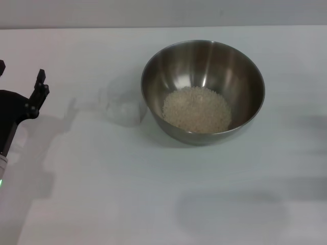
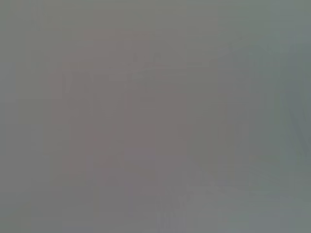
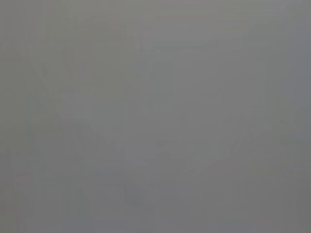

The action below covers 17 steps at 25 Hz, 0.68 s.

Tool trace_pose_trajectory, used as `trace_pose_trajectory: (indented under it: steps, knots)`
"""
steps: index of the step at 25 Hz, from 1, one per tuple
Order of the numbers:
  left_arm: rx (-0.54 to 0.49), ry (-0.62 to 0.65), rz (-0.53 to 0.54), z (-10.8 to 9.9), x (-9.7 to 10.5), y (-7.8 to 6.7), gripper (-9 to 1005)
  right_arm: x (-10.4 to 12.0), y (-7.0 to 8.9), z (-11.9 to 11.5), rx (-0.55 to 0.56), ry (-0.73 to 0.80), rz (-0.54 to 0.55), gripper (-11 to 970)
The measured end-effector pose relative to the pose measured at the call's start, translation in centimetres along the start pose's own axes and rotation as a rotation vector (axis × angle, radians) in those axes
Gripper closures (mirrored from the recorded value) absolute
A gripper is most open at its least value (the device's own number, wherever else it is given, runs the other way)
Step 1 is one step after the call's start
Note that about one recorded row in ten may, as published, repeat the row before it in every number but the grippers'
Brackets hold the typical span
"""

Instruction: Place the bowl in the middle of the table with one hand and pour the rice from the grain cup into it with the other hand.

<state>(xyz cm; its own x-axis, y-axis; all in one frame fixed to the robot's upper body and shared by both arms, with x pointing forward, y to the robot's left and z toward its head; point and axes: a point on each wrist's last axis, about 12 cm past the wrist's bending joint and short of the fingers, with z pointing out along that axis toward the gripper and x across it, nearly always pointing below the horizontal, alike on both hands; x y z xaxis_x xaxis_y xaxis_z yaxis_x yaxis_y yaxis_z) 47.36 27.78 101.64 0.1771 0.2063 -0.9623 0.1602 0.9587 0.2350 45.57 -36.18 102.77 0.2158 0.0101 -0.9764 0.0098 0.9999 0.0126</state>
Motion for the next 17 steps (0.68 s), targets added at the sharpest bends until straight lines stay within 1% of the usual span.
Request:
trace_pose_trajectory:
  steps: [5, 11, 17]
  knots:
    - [-0.015, -0.003, -0.022, 0.05, -0.06, 0.13, 195, 0.49, 0.24, 0.32, -0.030, 0.048, -0.010, 266]
    - [-0.016, -0.012, -0.024, 0.08, -0.17, 0.11, 195, 0.64, 0.27, 0.60, -0.049, 0.070, -0.026, 168]
    - [-0.013, -0.012, -0.025, 0.08, -0.18, 0.03, 195, 0.45, 0.15, 0.58, -0.049, 0.060, -0.034, 169]
